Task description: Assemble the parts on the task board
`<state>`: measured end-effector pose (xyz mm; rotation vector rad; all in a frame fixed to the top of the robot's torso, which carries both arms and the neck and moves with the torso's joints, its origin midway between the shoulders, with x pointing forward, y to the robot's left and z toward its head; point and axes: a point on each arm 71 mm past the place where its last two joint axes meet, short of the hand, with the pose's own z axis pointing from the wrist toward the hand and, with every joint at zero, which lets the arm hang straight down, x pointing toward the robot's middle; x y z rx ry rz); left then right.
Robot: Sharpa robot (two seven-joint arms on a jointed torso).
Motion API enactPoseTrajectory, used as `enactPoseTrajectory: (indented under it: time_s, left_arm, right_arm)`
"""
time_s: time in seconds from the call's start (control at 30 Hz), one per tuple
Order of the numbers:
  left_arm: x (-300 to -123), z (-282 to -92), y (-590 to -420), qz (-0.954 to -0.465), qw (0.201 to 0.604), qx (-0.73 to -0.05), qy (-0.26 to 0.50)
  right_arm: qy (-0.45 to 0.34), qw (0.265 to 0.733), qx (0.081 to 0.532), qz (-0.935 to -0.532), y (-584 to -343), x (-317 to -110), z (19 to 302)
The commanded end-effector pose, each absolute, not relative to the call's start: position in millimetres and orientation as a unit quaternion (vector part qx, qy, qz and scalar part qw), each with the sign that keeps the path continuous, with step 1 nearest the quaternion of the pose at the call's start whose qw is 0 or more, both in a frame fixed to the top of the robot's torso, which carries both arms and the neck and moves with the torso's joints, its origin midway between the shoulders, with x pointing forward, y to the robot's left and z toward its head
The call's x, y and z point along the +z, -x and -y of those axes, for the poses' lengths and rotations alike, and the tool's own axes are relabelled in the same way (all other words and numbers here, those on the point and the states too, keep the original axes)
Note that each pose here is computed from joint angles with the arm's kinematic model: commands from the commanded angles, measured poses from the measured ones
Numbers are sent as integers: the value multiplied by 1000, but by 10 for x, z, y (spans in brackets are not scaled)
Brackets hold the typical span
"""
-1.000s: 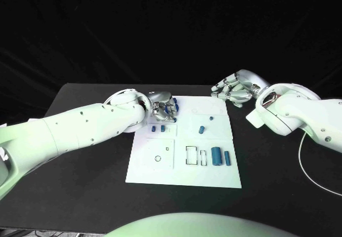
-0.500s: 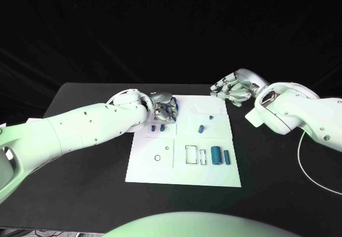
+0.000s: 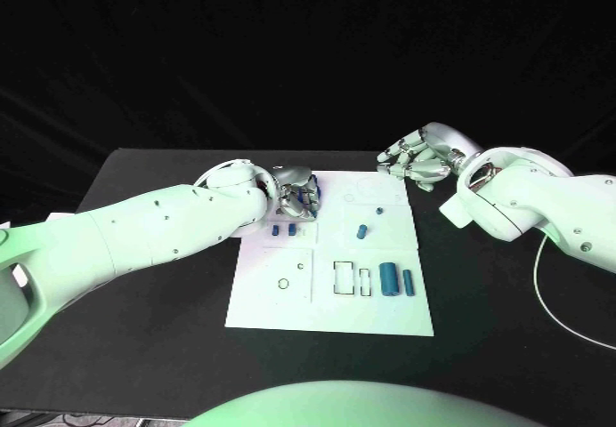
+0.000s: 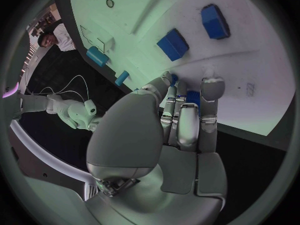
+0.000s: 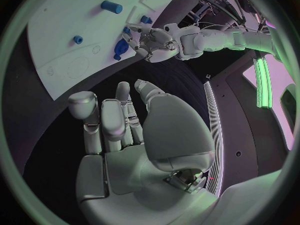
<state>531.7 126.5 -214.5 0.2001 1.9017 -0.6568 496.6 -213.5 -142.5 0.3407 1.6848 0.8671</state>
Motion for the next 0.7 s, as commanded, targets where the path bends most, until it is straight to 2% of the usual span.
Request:
enactPoseTrajectory:
  time_s: [0.03, 0.37, 0.7]
  left_arm:
    - [-2189, -1245, -5302, -807, 518, -267, -94]
    - [-2226, -1227, -5320, -809, 517, -263, -97]
    - [-2203, -1217, -5312, -794, 533, -276, -93]
  right_arm:
    - [-140, 569, 374, -719, -4963, -1429, 2121]
    - [-139, 568, 374, -720, -4963, -1432, 2110]
    - [-139, 567, 375, -720, -4962, -1433, 2105]
